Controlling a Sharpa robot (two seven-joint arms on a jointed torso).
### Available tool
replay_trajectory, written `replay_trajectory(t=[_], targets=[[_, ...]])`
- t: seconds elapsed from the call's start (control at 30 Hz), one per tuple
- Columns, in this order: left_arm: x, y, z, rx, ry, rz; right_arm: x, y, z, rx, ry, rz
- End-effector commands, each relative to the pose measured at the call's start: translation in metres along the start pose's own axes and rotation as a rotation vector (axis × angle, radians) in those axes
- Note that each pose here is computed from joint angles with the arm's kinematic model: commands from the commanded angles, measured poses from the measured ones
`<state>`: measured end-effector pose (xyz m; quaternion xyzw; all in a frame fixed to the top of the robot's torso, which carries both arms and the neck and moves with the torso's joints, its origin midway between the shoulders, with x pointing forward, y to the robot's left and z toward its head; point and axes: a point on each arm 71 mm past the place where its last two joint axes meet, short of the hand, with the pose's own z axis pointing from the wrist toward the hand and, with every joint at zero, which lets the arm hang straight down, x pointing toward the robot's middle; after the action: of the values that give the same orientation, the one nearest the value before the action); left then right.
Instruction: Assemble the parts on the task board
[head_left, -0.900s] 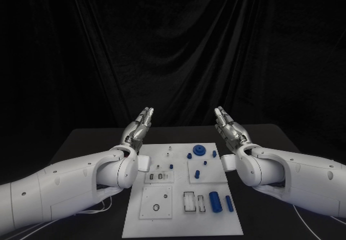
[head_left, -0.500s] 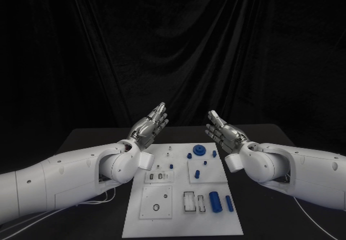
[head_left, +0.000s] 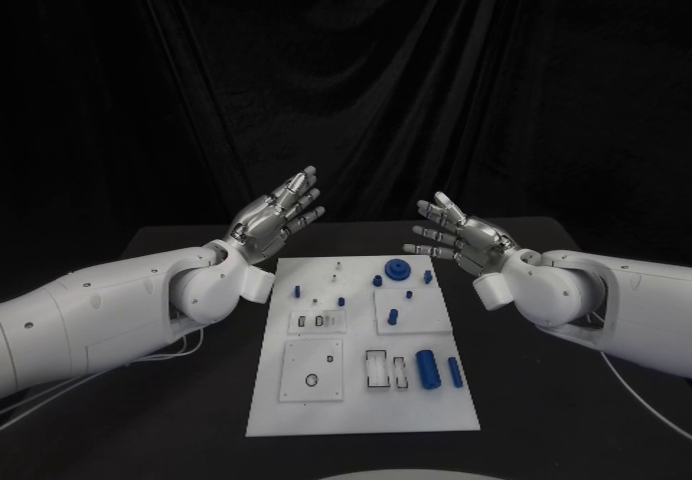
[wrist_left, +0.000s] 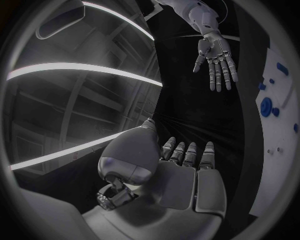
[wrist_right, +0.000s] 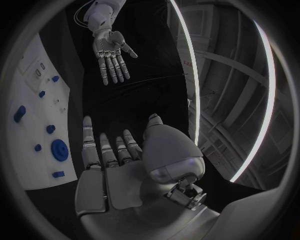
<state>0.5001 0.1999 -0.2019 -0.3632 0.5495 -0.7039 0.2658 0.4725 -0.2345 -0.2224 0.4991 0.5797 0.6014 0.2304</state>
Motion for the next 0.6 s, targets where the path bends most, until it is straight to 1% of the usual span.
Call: replay_trajectory(t=[0.03,0.13,0.23,0.37,0.6], targets=[[0.0088,-0.0042,-0.0003,0.057,0.107,0.066,0.006,0.006,-0.001,-0.020,0.029,-0.124],[0.0022,-0.0076,-0.0054,0.077,0.098,0.118,0.001,0.013,-0.005,-0.034,0.015,-0.203],[-0.0025,-0.0107,-0.0108,0.090,0.087,0.146,-0.004,0.018,-0.009,-0.042,0.002,-0.246],[-0.0087,-0.0162,-0.0214,0.111,0.061,0.175,-0.009,0.028,-0.014,-0.052,-0.026,-0.289],[-0.0188,-0.0267,-0.0416,0.148,0.011,0.207,-0.014,0.043,-0.024,-0.056,-0.061,-0.373]])
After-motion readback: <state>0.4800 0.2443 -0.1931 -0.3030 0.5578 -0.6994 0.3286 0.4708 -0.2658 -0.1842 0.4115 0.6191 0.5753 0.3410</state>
